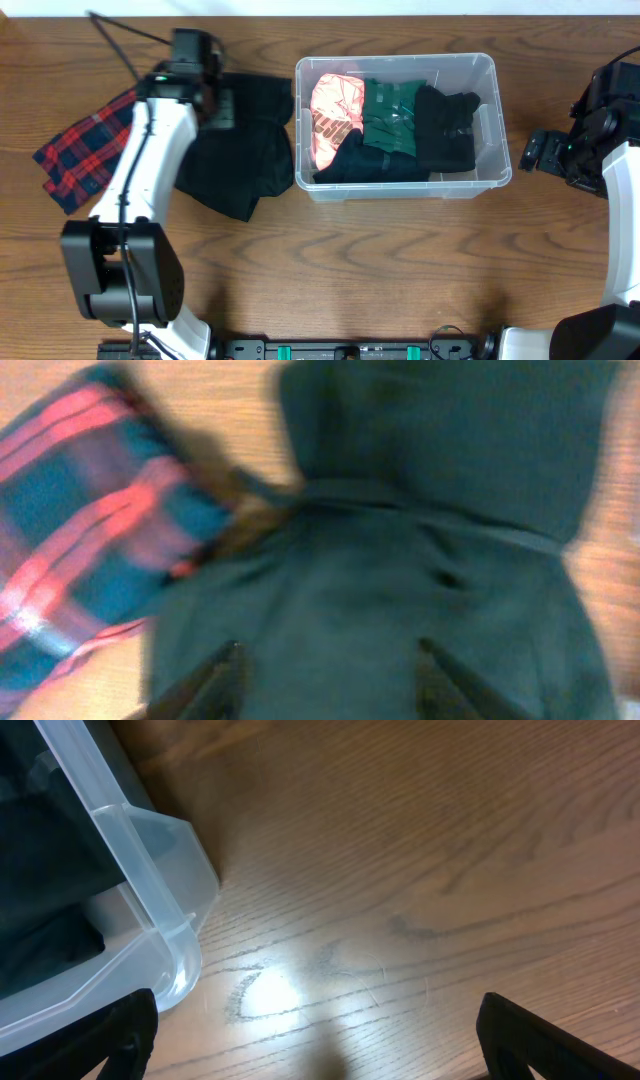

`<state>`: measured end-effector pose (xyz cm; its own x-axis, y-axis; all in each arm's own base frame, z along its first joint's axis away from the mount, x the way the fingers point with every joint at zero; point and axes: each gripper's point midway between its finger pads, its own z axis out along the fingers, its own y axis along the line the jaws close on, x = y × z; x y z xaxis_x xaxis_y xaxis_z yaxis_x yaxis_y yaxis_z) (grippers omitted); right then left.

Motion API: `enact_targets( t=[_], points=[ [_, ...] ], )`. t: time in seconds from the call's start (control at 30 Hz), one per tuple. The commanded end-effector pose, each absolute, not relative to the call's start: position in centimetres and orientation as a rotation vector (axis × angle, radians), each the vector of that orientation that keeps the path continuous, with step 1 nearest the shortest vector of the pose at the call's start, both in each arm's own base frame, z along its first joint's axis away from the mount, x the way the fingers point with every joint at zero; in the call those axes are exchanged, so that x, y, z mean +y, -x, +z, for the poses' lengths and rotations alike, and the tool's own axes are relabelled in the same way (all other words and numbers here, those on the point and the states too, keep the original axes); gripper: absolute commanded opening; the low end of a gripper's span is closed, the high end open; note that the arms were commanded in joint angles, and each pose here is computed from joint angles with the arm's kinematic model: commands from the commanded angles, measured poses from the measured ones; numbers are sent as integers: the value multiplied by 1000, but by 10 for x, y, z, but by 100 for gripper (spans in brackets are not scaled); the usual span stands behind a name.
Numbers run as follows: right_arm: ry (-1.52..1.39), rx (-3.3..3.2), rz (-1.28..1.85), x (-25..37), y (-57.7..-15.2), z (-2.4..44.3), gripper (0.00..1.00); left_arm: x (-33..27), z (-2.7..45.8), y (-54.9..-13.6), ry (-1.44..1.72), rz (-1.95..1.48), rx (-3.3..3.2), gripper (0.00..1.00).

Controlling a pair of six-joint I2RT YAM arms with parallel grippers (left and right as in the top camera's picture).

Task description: Pack container

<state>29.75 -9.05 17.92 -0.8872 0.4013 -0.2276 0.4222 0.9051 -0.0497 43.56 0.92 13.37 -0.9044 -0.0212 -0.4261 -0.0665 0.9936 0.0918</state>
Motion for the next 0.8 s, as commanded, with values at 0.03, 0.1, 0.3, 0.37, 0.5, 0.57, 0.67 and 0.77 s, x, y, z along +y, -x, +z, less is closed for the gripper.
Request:
enact_targets(
  t=[0.03,0.1,0.3,0.37,0.5,0.57,0.67,0.77],
  points=[
    [-642,2831,-162,-94,-298,185,99,50,147,-439,84,239,2667,72],
    [-642,2831,-162,-94,-298,185,99,64,147,-437,100,255,2670,74],
    [-642,2831,-162,-94,-298,185,99,73,131,-428,8,225,2715,74],
    [-642,2831,-162,-94,-298,185,99,73,124,-426,10,226,2724,74],
    [-642,2831,-162,-94,-298,185,99,73,108,-421,2,224,2738,74],
    [-642,2831,-162,-94,-298,185,99,68,97,-415,-5,192,2763,73],
    [-642,2831,-162,-94,-298,185,99,66,83,-404,-4,183,2799,73],
    [-642,2831,-162,-94,-298,185,99,70,80,-404,56,178,2791,70]
  ],
)
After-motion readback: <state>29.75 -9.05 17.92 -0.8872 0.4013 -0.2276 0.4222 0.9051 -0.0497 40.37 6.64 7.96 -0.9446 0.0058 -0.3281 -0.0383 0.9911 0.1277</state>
